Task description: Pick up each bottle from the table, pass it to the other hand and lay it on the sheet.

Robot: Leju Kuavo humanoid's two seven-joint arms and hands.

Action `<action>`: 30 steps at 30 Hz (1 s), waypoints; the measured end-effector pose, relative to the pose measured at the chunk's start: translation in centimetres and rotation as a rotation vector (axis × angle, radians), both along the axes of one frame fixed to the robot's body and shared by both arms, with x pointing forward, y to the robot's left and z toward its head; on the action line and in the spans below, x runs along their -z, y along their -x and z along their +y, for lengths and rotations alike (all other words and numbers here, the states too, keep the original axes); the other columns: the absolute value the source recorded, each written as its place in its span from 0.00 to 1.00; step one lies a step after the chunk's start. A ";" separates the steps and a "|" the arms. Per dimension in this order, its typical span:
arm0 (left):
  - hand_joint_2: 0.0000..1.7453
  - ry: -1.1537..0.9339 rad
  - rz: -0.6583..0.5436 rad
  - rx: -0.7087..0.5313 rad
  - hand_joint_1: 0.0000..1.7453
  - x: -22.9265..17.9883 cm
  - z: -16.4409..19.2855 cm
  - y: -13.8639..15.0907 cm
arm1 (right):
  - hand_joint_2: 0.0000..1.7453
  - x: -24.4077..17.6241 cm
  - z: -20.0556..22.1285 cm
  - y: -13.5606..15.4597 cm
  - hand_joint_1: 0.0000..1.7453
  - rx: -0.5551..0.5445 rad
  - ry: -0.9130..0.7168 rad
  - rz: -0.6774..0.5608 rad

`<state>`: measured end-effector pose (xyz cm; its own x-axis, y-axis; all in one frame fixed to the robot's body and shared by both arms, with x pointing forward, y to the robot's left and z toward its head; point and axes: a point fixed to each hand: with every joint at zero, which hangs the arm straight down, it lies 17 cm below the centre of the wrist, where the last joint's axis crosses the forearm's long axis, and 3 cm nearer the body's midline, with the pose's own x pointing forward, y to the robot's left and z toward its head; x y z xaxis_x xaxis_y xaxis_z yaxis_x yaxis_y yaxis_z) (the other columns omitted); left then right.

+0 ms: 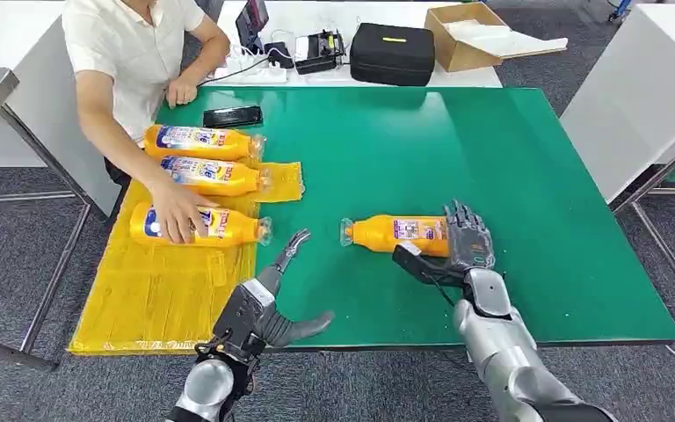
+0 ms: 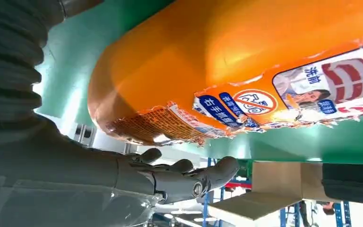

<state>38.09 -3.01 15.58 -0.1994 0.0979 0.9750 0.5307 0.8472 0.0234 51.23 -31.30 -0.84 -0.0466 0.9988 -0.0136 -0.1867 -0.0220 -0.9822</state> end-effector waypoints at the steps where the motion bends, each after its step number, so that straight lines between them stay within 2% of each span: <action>1: 1.00 0.001 0.001 0.001 0.00 0.0 0.0 0.0 | 1.00 0.1 -0.1 0.0 0.00 0.001 0.004 0.009; 15: 1.00 0.023 0.040 0.015 0.00 1.0 -0.3 0.1 | 1.00 1.3 -0.5 -0.4 0.00 -0.001 0.054 0.080; 16: 1.00 0.024 0.045 0.017 0.00 1.2 -0.3 0.1 | 1.00 1.4 -0.4 -0.4 0.16 -0.004 0.060 0.088; 17: 1.00 0.029 0.049 0.019 0.00 1.2 -0.3 0.1 | 1.00 1.5 -0.3 -0.4 0.76 -0.006 0.063 0.100; 23: 1.00 0.027 0.060 0.035 0.00 1.6 -0.7 0.3 | 1.00 2.4 -0.7 0.0 0.76 -0.016 0.089 0.159; 24: 1.00 0.026 0.062 0.035 0.00 1.6 -0.7 0.3 | 1.00 2.4 -0.8 -0.1 0.93 -0.016 0.091 0.160; 25: 1.00 0.025 0.063 0.036 0.00 1.7 -0.7 0.3 | 1.00 2.5 -0.8 -0.1 1.00 -0.016 0.092 0.162; 30: 1.00 0.022 0.069 0.045 0.00 2.0 -0.9 0.4 | 1.00 2.6 -1.0 -0.2 1.00 -0.036 0.095 0.192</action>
<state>37.72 -3.95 13.63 -0.1267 0.1265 0.9838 0.5676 0.8226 -0.0327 51.47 -32.26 -3.39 -0.0926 0.9912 -0.0946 -0.3675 -0.1223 -0.9220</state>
